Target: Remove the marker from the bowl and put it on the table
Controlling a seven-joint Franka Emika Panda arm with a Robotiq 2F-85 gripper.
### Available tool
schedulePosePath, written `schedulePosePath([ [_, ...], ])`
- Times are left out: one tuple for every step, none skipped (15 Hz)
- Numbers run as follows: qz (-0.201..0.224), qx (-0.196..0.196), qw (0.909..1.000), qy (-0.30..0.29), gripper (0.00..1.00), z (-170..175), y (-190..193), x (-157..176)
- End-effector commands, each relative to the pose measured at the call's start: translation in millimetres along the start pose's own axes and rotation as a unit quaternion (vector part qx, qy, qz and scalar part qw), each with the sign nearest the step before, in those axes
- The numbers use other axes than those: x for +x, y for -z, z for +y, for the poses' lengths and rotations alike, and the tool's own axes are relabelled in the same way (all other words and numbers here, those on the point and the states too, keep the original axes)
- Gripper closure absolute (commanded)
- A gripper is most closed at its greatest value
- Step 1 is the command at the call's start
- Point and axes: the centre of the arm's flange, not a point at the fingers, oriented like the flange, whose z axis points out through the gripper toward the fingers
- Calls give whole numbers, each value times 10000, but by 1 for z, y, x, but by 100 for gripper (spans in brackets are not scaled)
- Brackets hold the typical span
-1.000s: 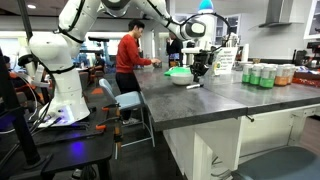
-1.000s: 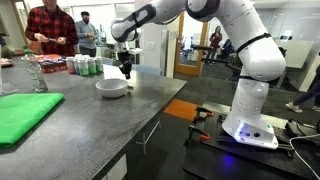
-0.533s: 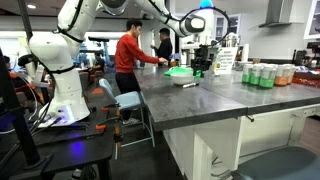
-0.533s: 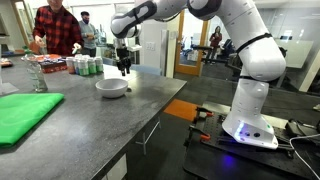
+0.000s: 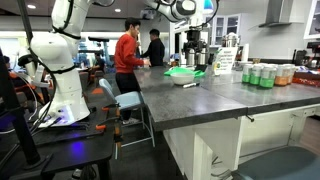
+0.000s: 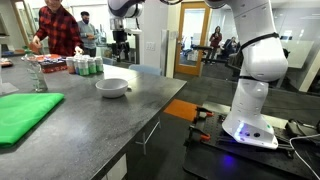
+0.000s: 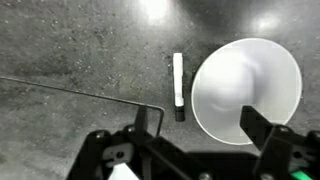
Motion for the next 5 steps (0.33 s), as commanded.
schedulePosePath([
  [16,37,9999,-155,0,-19,15,-22],
  [66,16,9999,-134,0,-22,20,-25],
  [126,-39,9998,-122,0,-26,23,-27],
  [167,-47,9998,-84,0,-30,28,-30],
  [229,-72,9997,-26,0,-32,30,-32],
])
